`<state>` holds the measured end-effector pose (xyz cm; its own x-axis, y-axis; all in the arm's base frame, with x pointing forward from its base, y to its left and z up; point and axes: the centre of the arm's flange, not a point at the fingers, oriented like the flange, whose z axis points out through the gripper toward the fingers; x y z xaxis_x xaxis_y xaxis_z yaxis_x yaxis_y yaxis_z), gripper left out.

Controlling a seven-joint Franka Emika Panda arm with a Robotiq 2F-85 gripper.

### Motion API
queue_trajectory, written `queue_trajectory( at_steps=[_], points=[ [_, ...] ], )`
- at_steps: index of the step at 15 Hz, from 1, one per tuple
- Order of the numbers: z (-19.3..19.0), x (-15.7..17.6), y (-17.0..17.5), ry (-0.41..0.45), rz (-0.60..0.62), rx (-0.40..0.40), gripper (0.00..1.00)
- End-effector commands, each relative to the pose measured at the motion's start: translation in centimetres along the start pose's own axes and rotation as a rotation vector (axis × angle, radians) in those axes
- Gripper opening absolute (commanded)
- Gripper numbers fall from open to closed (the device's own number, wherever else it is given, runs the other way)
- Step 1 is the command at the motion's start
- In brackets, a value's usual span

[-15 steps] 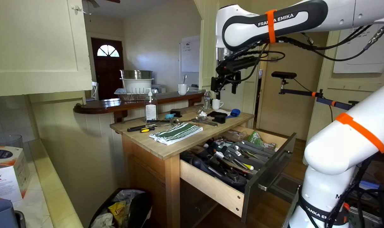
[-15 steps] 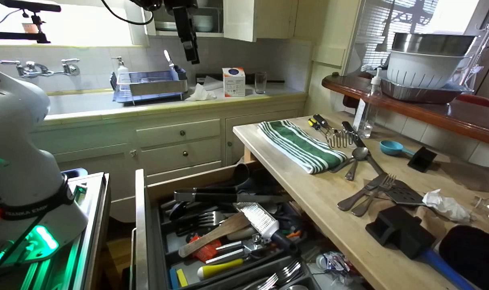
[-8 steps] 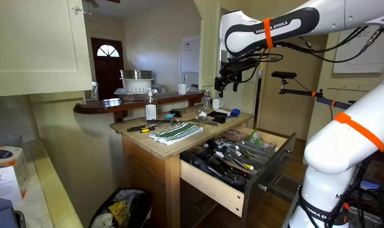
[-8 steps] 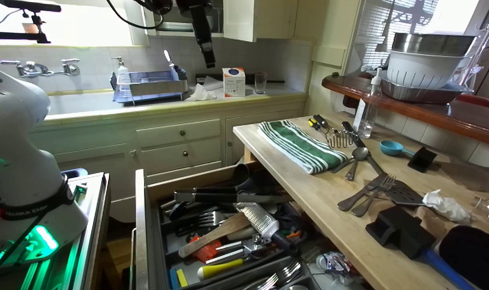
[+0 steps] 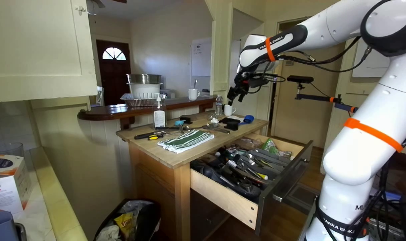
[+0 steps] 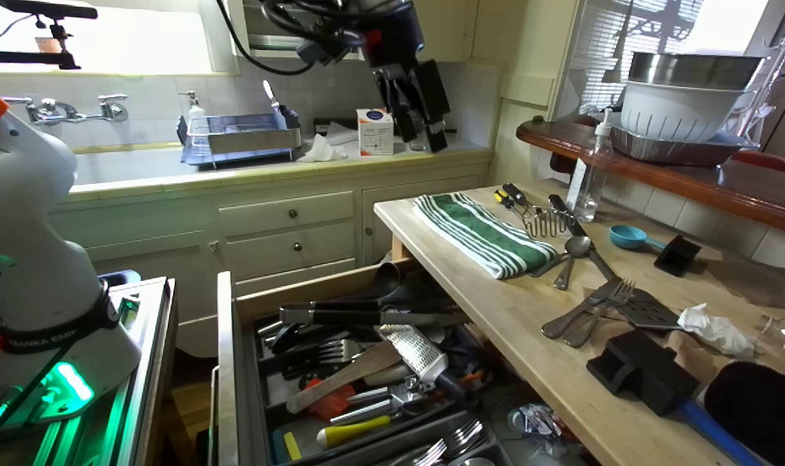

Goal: Put the knife through the towel

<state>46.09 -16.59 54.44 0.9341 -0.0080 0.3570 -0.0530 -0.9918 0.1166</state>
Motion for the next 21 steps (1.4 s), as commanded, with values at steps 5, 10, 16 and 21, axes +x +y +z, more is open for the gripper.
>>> queue_trajectory(
  at_steps=[5,10,16,21],
  points=[
    [2.3,1.5,0.8,-0.038,0.034,0.002,1.0],
    [5.8,3.3,3.8,0.009,0.055,-0.026,1.0],
    [13.3,6.3,7.7,0.08,0.0,0.035,1.0],
    [18.4,8.0,8.6,0.064,0.002,0.134,1.0]
  ],
)
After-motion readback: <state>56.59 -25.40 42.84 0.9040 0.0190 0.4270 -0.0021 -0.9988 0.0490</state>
